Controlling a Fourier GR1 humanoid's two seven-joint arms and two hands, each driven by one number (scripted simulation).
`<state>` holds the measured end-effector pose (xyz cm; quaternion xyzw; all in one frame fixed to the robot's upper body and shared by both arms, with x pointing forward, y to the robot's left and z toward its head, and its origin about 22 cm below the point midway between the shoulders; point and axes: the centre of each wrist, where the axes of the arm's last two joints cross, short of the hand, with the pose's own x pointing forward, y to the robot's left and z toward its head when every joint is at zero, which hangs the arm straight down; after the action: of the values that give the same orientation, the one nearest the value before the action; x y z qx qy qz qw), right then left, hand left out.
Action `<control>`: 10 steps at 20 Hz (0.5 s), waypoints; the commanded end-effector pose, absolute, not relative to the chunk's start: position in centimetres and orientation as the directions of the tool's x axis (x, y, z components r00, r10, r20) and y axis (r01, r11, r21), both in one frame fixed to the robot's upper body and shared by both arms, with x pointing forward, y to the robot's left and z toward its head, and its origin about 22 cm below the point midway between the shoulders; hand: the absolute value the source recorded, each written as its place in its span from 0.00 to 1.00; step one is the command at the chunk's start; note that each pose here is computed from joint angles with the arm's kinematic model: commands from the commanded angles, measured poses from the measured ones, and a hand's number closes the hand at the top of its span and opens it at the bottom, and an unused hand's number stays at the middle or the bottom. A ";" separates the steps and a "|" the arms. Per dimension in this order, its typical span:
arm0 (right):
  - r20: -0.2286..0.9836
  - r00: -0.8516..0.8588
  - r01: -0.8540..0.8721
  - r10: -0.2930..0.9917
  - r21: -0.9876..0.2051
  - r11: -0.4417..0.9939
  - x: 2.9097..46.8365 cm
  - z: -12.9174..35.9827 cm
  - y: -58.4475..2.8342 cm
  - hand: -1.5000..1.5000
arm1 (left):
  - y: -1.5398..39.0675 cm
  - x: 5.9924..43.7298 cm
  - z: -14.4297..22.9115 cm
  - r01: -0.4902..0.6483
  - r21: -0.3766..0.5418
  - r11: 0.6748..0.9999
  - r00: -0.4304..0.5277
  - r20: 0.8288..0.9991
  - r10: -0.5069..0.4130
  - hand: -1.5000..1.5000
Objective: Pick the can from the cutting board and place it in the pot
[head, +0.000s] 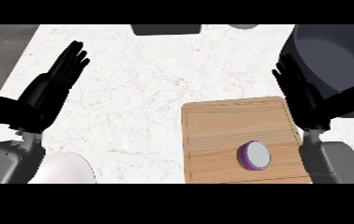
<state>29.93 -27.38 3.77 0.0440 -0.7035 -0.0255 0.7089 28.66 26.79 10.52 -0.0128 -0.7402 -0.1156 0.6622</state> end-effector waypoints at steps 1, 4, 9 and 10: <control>0.996 -0.056 0.017 -0.072 0.073 0.997 29.6 4.2 -29.1 1.00 | 26.8 29.6 11.1 0.109 0.170 0.979 -0.118 0.980 -0.157 0.50; 0.977 -0.180 0.104 0.113 -0.095 0.990 27.2 4.3 -34.3 1.00 | 29.5 29.5 10.0 -0.093 0.136 0.986 -0.091 0.985 -0.144 0.50; 0.823 -0.095 0.317 0.560 -0.509 0.800 24.3 2.9 -38.6 0.00 | 30.2 28.3 8.9 -0.181 0.087 0.980 -0.043 0.994 -0.096 0.50; 0.836 -0.127 0.317 0.534 -0.475 0.821 22.7 -0.8 -37.6 0.00 | 28.6 28.0 7.6 -0.168 0.083 0.982 -0.038 0.995 -0.091 0.50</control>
<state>26.13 -36.43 3.49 -0.2050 -0.7499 0.0780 0.6242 28.65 29.05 9.23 0.0778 -0.7306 -0.0031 0.6783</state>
